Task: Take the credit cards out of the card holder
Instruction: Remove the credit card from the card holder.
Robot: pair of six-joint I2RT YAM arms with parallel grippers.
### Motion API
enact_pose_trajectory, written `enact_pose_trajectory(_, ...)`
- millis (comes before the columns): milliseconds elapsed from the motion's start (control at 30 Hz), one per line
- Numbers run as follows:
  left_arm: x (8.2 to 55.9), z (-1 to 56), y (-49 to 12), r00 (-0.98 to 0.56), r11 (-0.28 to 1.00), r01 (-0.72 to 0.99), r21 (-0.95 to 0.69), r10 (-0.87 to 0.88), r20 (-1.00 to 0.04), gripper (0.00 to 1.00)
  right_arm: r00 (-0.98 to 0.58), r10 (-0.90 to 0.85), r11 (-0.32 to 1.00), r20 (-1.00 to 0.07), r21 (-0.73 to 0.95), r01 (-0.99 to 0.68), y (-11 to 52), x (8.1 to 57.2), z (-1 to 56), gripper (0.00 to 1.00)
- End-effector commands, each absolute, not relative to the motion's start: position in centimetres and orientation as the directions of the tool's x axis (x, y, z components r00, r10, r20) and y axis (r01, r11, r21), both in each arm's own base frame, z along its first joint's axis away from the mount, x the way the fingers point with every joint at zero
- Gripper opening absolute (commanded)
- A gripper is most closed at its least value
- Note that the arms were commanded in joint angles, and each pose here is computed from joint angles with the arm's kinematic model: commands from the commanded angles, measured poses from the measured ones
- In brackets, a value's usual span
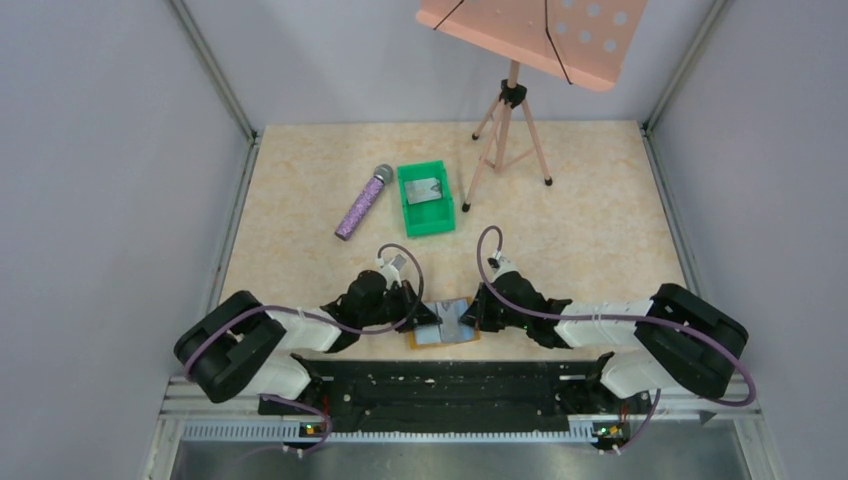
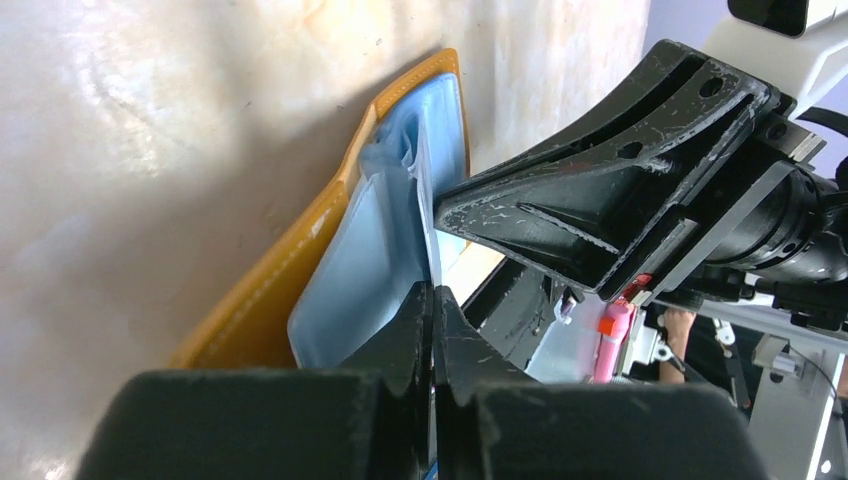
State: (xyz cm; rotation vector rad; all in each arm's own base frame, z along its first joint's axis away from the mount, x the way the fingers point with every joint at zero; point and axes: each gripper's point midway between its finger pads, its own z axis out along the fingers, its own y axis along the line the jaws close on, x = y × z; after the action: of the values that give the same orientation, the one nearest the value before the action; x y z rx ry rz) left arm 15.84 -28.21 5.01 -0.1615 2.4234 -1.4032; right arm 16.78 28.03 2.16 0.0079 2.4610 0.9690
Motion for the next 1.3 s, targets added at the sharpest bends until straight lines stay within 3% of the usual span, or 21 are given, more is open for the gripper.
enact_pose_trajectory(0, 15.9, 8.1, -30.6, -0.948, 0.371, 0.162, -0.914, -0.199, -0.249, 0.0, -0.888, 0.128, 0.849, -0.441, 0.511, -0.131, 24.8, 16.3, -1.1, 0.05)
enact_pose_trajectory(367, 16.6, 5.5, -28.1, -0.93, 0.45, 0.07, -0.89, -0.293, -0.221, 0.0, -0.885, 0.144, 0.867, -0.443, 0.488, -0.104, 23.6, 16.2, -1.3, 0.05)
enact_pose_trajectory(633, 17.9, 5.5, -25.6, -0.899, 0.611, 0.053, -0.789, -0.316, -0.305, 0.0, -0.881, 0.148, 0.875, -0.45, 0.475, -0.095, 23.3, 16.4, -1.3, 0.04)
enact_pose_trajectory(900, 18.4, 7.2, -23.8, -0.862, 0.659, 0.047, -0.751, -0.353, -0.364, 0.0, -0.874, 0.097, 0.839, -0.476, 0.512, -0.186, 25.1, 16.8, 2.1, 0.06)
enact_pose_trajectory(1033, 18.5, 8.8, -23.4, -0.833, 0.647, 0.094, -0.757, -0.365, -0.416, 0.0, -0.824, 0.055, 0.779, -0.564, 0.541, -0.318, 26.4, 17.3, 7.5, 0.14)
enact_pose_trajectory(1267, 17.6, 10.2, -24.2, -0.84, 0.602, 0.191, -0.775, -0.309, -0.447, 0.0, -0.668, -0.093, 0.601, -0.738, 0.494, -0.628, 28.9, 18.1, 13.0, 0.41)
